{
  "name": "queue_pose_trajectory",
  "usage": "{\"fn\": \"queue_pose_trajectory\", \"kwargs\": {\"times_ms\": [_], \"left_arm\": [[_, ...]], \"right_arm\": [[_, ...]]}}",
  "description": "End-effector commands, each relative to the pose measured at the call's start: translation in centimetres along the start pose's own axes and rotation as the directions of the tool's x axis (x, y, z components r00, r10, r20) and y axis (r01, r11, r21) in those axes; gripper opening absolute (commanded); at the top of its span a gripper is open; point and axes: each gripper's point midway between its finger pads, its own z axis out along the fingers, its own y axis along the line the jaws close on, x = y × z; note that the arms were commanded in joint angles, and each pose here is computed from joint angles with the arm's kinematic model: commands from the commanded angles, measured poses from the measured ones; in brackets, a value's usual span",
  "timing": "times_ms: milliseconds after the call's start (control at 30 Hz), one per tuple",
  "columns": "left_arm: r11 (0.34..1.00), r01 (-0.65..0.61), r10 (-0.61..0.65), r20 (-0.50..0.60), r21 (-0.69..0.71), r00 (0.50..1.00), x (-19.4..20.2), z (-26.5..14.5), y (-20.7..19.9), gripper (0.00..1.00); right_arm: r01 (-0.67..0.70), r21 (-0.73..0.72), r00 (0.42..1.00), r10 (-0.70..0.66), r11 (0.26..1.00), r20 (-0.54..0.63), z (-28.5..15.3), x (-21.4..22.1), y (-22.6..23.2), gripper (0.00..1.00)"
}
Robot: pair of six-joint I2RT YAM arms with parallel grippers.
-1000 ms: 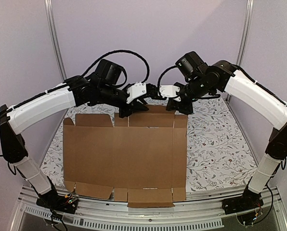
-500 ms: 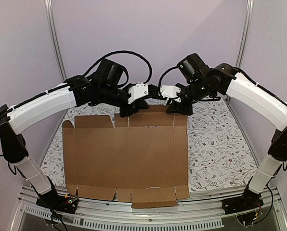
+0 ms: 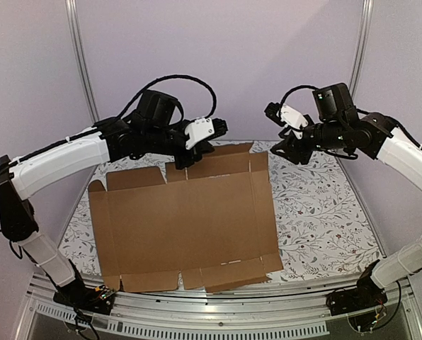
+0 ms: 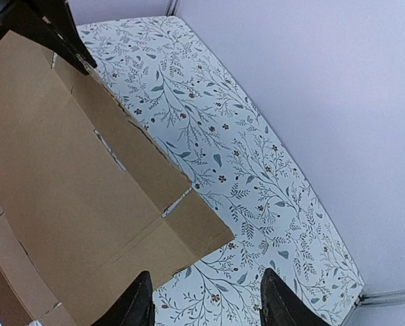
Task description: Fold the paper box
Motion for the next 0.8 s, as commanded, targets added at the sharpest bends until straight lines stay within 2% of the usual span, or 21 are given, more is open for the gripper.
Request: {"fn": "queue_pose_trajectory", "kwargs": {"times_ms": [0, 133, 333, 467, 533, 633, 767], "left_arm": [[0.986, 0.110, -0.093, 0.136, -0.125, 0.986, -1.6, -3.2, 3.9, 0.00], [0.974, 0.192, -0.160, 0.237, -0.121, 0.958, -1.7, -4.9, 4.8, 0.00], [0.967, 0.244, -0.213, 0.308, -0.068, 0.927, -1.3, -6.5, 4.5, 0.00], [0.965, 0.259, -0.230, 0.340, -0.043, 0.912, -1.3, -7.3, 4.5, 0.00], [0.963, 0.266, -0.237, 0.357, -0.034, 0.904, -1.3, -7.7, 4.4, 0.00], [0.962, 0.270, -0.240, 0.369, -0.033, 0.898, -1.3, -8.1, 4.5, 0.00], [0.960, 0.279, -0.246, 0.370, -0.038, 0.896, -1.0, -8.4, 4.7, 0.00]], "right_arm": [[-0.203, 0.012, 0.975, 0.200, 0.979, 0.099, -0.4, 0.7, -1.2, 0.53], [-0.384, -0.011, 0.917, 0.383, 0.923, 0.115, 0.0, 3.0, -1.6, 0.56], [-0.507, -0.116, 0.848, 0.518, 0.854, 0.109, 1.5, 5.4, -0.3, 0.64], [-0.621, -0.186, 0.764, 0.641, 0.761, 0.072, 2.8, 7.3, -0.5, 0.65], [-0.638, -0.279, 0.729, 0.680, 0.717, 0.078, 3.0, 7.0, -0.2, 0.64], [-0.627, -0.395, 0.707, 0.703, 0.672, 0.075, 3.2, 6.7, 1.1, 0.62], [-0.614, -0.476, 0.680, 0.728, 0.629, 0.085, 2.9, 6.4, 2.3, 0.59]]}}
